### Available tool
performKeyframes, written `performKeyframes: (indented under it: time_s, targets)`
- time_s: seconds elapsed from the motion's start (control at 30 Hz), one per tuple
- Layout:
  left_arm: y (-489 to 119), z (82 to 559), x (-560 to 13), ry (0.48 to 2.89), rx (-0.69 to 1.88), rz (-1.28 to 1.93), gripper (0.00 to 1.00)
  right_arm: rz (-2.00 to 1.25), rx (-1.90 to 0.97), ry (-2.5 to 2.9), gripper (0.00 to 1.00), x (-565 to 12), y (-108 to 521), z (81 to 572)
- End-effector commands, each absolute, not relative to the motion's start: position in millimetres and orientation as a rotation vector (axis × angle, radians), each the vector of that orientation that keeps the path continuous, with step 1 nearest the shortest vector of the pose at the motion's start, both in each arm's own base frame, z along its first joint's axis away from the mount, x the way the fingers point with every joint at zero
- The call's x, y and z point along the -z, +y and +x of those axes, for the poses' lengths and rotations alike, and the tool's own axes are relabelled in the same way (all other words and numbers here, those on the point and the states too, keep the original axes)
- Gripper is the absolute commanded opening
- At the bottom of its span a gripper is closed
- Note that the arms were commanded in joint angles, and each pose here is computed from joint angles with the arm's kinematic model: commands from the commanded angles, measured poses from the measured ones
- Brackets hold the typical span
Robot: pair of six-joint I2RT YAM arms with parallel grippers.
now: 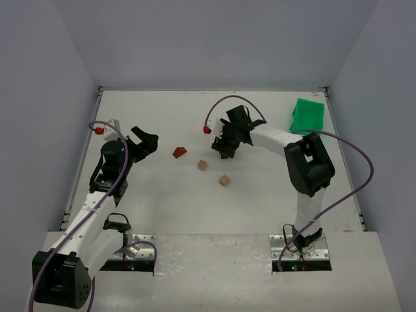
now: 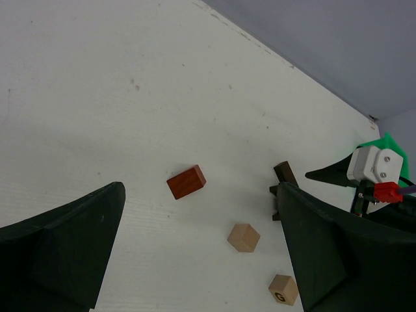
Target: Build the wood block tower
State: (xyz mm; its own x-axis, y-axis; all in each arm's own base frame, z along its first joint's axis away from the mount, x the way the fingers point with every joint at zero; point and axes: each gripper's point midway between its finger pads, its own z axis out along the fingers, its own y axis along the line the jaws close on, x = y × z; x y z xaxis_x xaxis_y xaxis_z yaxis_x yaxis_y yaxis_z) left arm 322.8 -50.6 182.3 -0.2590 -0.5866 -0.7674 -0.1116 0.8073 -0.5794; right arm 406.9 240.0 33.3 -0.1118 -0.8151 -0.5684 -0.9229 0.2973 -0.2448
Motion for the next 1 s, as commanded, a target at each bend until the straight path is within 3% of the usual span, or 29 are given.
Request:
performKeyframes:
  time_s: [0.0,0.33,0.67,0.77,0.97]
  targets:
    - [-48,329,-194,1.744,0.504,-0.539,1.00,-1.532,-0.238,1.904,0.78,-44,253,416]
    - [-48,329,-193,1.747,0.503,-0.540,1.00,-1.491,-0.252,1.893,0.34,-62,255,415]
    - [-49,328,-193,1.747,0.507,-0.535,1.00,-1.343,-0.319,1.877,0.18,-122,259,403]
    - [-49,327,-194,1.745,0.507,-0.534,1.00,-1.303,-0.338,1.886,0.16,-136,257,397]
    - [-50,326,-195,1.745,0.515,-0.524,1.00,-1.394,-0.267,1.899,0.41,-118,240,385]
